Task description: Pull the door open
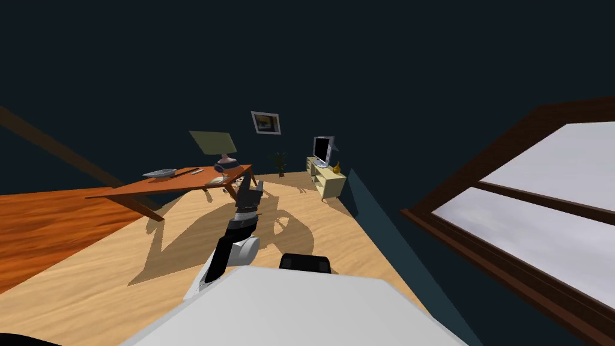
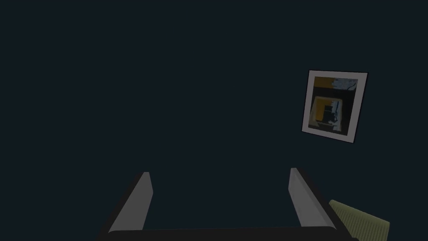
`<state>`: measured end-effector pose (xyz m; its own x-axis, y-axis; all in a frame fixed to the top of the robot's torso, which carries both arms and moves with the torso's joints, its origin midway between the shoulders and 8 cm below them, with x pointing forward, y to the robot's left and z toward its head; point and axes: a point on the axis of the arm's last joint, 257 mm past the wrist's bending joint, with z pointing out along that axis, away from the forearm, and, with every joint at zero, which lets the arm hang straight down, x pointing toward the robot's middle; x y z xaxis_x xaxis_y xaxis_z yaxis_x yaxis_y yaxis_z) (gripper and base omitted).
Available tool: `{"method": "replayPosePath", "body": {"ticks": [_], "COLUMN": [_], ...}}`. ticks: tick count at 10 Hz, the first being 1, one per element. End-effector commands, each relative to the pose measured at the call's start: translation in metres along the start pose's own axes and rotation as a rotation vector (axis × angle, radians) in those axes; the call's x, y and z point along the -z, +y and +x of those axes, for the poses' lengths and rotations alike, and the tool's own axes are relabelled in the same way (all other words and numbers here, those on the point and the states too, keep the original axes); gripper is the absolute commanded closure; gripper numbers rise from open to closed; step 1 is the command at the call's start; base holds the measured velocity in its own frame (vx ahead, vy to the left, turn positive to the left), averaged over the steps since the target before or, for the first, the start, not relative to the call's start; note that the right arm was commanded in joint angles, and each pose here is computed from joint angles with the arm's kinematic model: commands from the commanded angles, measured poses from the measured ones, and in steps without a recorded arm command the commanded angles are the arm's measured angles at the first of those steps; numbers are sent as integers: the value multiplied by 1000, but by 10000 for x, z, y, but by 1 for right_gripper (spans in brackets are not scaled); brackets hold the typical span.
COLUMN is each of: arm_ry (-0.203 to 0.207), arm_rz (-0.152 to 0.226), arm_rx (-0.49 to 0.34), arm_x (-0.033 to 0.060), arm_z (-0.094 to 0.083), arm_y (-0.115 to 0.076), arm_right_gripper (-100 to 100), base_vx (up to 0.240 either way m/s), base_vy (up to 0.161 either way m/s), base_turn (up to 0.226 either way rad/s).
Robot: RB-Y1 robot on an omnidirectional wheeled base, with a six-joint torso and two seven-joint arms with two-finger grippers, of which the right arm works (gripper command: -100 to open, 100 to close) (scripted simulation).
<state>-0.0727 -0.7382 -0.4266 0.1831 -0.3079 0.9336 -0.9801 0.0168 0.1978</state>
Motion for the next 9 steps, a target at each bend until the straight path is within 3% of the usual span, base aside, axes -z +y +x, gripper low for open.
{"method": "replayPosePath", "body": {"ticks": [1, 9], "arm_ry": [11, 69], "arm_rz": [-33, -183], "arm_rx": [-15, -89], "arm_x": [-56, -227], "arm_z": [57, 364], "arm_y": [110, 676], "arm_right_gripper": [-100, -100], "base_vx": [-36, -28], "base_vy": [-33, -33], "base_turn": [-277, -285]}}
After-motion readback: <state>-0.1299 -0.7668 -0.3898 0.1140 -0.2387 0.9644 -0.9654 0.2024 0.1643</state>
